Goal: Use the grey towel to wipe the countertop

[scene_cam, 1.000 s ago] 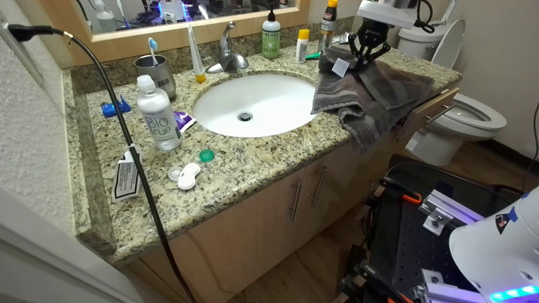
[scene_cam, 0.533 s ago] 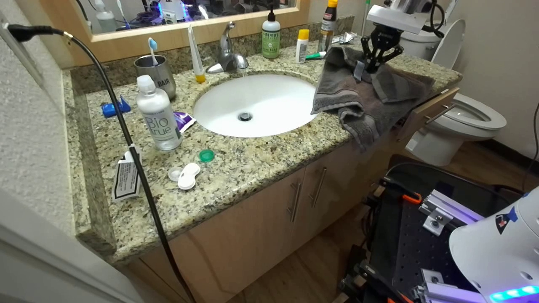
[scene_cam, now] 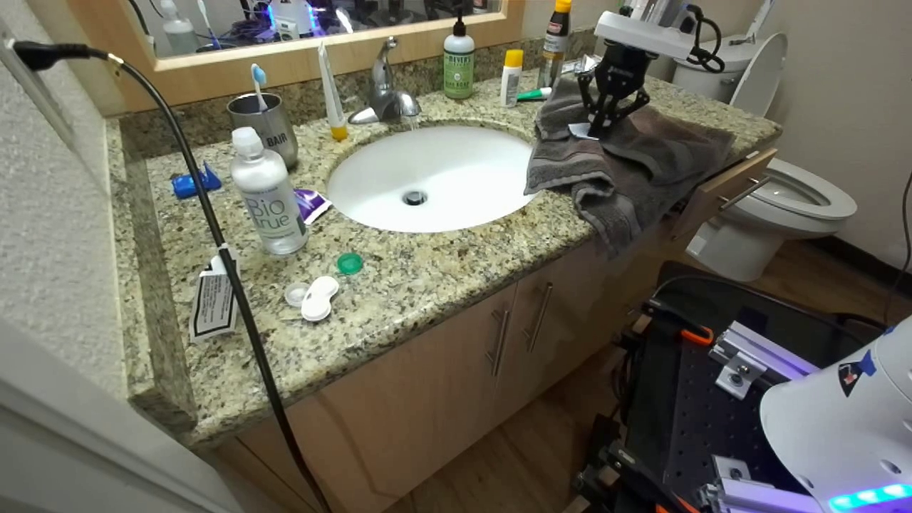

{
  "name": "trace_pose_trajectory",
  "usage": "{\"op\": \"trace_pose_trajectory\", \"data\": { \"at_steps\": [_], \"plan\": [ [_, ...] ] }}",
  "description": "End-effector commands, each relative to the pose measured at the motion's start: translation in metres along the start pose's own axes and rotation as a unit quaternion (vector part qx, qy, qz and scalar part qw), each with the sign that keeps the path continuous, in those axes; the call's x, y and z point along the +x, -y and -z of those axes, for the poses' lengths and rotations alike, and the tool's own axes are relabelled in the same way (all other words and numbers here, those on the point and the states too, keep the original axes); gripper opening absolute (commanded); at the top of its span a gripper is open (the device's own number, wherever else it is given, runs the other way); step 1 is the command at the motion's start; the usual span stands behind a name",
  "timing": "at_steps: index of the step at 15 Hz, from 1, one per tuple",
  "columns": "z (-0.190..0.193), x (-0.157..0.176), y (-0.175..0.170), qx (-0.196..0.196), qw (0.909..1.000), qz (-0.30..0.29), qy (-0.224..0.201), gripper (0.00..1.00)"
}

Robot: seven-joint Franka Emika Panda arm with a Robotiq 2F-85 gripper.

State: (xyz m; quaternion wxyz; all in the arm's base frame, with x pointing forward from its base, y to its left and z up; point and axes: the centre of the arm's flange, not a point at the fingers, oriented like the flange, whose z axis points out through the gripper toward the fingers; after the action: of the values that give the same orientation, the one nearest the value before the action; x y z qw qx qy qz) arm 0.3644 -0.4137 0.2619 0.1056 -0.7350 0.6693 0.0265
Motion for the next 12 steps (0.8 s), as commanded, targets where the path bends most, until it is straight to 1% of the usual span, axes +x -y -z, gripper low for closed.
{"op": "trace_pose_trajectory", "data": {
  "at_steps": [1,6,8,9,10,11,12],
  "plan": [
    [-0.003,-0.026,0.010,0.009,0.9983,0.041,0.041,0.01],
    [0.002,-0.044,0.028,0.020,0.9943,0.089,0.055,0.01],
    [0.008,-0.055,0.036,0.026,0.9904,0.120,0.064,0.01],
    [0.010,-0.061,0.040,0.023,0.9889,0.133,0.061,0.01],
    [0.012,-0.065,0.043,0.017,0.9885,0.138,0.060,0.30],
    [0.013,-0.066,0.046,0.011,0.9882,0.139,0.063,0.31],
    [0.008,-0.054,0.048,0.012,0.9907,0.125,0.052,0.12]
  ]
}}
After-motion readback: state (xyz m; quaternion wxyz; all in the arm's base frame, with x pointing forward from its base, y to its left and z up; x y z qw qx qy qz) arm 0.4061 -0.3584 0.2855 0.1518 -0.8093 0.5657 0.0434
